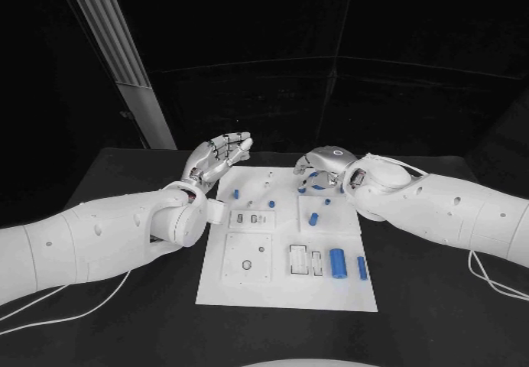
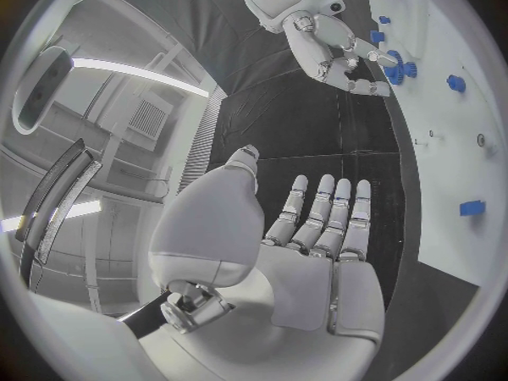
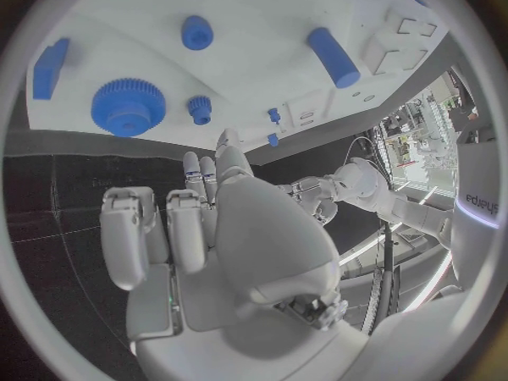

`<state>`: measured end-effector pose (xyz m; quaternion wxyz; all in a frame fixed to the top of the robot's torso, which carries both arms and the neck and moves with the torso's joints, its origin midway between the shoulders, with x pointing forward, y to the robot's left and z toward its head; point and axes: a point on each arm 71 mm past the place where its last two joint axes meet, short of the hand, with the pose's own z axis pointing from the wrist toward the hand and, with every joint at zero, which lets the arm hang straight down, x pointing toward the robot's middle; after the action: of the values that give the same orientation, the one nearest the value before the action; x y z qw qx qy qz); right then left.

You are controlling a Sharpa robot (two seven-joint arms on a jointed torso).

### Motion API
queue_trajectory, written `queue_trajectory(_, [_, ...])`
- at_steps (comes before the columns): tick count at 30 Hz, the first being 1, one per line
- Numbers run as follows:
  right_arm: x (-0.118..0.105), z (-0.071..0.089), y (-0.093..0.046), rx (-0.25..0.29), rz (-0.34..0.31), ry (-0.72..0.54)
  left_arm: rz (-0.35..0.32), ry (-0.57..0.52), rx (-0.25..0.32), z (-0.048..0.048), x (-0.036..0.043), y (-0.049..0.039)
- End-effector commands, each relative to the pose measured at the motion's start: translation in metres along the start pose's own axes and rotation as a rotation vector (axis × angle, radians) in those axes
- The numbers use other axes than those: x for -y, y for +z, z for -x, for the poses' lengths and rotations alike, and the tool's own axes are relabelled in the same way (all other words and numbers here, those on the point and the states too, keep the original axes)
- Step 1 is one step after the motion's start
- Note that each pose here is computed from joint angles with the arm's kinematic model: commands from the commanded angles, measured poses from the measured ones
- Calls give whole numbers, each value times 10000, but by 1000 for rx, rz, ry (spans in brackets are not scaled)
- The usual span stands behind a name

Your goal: Assemble the parts on the task board

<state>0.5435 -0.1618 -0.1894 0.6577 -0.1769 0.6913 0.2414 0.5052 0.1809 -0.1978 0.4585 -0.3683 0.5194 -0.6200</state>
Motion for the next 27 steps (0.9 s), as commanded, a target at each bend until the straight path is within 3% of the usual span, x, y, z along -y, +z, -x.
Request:
queue_trajectory(1, [27, -34, 13, -64, -33, -73, -362, -2, -18, -17, 260, -35])
queue_trajectory(10, [53, -63, 21, -103, -71, -81, -360, -1, -18, -13, 255, -28])
queue_trajectory(27, [4, -111, 102, -149, -74, -85, -357, -2, -19, -6, 249, -20])
